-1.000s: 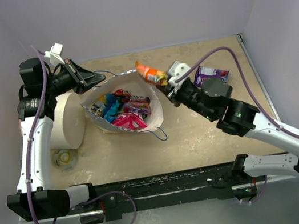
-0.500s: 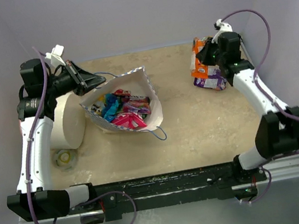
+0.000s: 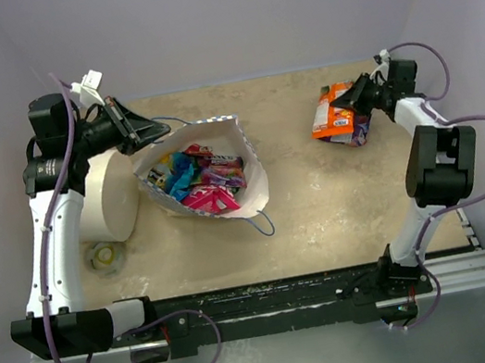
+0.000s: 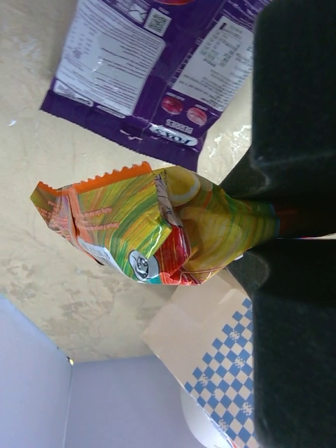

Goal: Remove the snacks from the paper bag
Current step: Place the snack at the center of the board, then take out the snack from the paper bag.

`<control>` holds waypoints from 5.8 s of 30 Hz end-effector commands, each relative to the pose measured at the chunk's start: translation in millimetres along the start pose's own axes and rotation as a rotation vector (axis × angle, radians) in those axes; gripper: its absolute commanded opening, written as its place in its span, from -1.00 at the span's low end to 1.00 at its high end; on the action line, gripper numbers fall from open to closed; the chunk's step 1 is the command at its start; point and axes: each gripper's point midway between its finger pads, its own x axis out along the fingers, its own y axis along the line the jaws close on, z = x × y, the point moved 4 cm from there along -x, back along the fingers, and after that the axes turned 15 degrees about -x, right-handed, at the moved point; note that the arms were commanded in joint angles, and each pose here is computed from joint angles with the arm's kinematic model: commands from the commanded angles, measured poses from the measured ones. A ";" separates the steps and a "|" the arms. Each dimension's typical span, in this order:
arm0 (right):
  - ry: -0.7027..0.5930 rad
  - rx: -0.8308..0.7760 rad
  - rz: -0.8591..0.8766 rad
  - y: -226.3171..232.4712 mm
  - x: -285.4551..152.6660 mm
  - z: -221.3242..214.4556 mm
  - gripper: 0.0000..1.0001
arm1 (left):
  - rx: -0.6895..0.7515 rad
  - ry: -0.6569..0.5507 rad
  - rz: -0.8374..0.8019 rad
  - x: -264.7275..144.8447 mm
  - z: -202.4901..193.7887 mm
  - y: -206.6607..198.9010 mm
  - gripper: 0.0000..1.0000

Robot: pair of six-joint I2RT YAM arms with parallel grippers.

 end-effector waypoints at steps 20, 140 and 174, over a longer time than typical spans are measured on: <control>0.140 0.013 0.061 -74.4 42.7 2.4 -0.89 | 0.081 -0.013 -0.042 -9.6 -1.2 -21.4 -1.00; -0.178 -1.651 0.744 393.6 -43.3 -227.6 -1.00 | 0.195 0.007 -0.173 -21.7 -21.6 -34.1 -1.00; -0.459 -0.847 0.337 429.5 -178.7 -79.9 -1.00 | 0.188 -0.053 -0.171 -21.7 -16.2 -34.8 -1.00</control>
